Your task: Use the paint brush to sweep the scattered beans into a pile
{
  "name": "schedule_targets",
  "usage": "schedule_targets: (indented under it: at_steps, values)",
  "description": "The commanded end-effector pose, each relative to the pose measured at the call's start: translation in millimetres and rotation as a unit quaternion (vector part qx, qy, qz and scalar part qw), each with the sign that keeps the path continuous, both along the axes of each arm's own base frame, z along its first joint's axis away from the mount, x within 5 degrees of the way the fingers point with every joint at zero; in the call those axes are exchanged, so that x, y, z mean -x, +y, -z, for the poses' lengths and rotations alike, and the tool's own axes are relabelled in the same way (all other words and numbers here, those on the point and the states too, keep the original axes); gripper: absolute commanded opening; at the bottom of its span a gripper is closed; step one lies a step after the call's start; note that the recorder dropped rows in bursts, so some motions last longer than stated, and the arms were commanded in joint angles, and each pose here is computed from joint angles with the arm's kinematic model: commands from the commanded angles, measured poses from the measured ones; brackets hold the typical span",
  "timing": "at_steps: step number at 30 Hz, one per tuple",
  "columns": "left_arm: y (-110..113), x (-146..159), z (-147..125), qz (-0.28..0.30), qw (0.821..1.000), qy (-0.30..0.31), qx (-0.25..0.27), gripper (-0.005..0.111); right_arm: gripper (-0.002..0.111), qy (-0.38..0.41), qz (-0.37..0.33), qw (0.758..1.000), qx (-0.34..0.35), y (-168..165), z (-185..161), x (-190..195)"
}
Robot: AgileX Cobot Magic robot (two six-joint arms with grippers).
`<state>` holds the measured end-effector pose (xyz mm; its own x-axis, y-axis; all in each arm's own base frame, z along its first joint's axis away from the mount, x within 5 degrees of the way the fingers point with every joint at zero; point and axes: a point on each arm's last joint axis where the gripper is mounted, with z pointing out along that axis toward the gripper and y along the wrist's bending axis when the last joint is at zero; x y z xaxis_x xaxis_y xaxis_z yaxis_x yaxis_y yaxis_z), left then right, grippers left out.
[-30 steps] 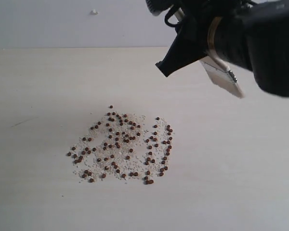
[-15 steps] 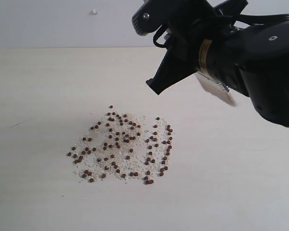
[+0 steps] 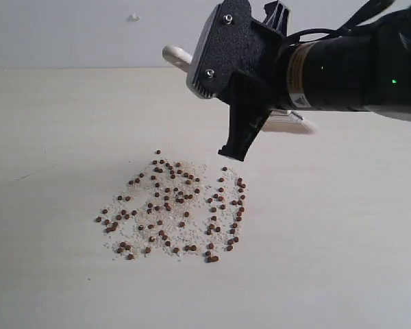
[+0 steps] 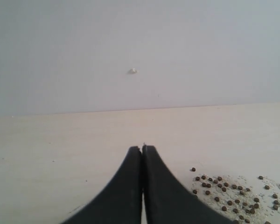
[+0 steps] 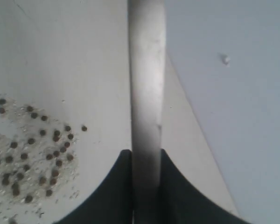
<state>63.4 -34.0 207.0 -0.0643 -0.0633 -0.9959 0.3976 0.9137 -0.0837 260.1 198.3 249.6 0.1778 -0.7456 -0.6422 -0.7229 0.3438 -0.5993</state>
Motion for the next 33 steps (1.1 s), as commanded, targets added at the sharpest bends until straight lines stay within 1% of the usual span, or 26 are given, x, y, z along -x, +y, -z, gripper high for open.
schedule_targets:
  at_steps: [1,2,3,4,5,7,10,13,15,18,21,23,27,33]
  values:
    - [0,1,-1,0.001,1.0,-0.003,0.005,0.0,0.0,-0.075,0.018,0.997,-0.01,-8,16,-13]
    - [0,1,-1,0.001,1.0,-0.003,0.005,0.0,0.0,-0.123,0.026,0.991,-0.034,-7,20,-12]
    - [0,1,-1,0.001,1.0,-0.003,0.005,0.0,0.0,-0.179,0.105,0.973,-0.105,-16,22,-11]
    - [0,1,-1,0.001,1.0,-0.003,0.005,0.0,0.0,-0.204,0.161,0.956,-0.133,-23,23,-11]
    - [0,1,-1,0.001,1.0,-0.003,0.005,0.0,0.0,-0.219,0.202,0.944,-0.144,-29,26,-12]
    - [0,1,-1,0.001,1.0,-0.003,0.005,0.0,0.0,-0.242,0.274,0.919,-0.146,-41,31,-14]
    - [0,1,-1,0.001,1.0,-0.003,0.005,0.0,0.0,-0.226,0.308,0.915,-0.132,-45,50,-18]
    - [0,1,-1,0.001,1.0,-0.003,0.005,0.0,0.0,-0.212,0.352,0.901,-0.14,-50,67,-21]
    - [0,1,-1,0.001,1.0,-0.003,0.005,0.0,0.0,-0.195,0.359,0.902,-0.138,-48,81,-22]
    - [0,1,-1,0.001,1.0,-0.003,0.005,0.0,0.0,-0.172,0.349,0.911,-0.134,-34,98,-15]
    - [0,1,-1,0.001,1.0,-0.003,0.005,0.0,0.0,-0.141,0.35,0.913,-0.151,-22,112,-7]
    - [0,1,-1,0.001,1.0,-0.003,0.005,0.0,0.0,-0.121,0.347,0.916,-0.159,-17,118,-4]
    - [0,1,-1,0.001,1.0,-0.003,0.005,0.0,0.0,-0.046,0.351,0.916,-0.188,-11,130,0]
    - [0,1,-1,0.001,1.0,-0.003,0.005,0.0,0.0,0.022,0.346,0.911,-0.224,-5,137,3]
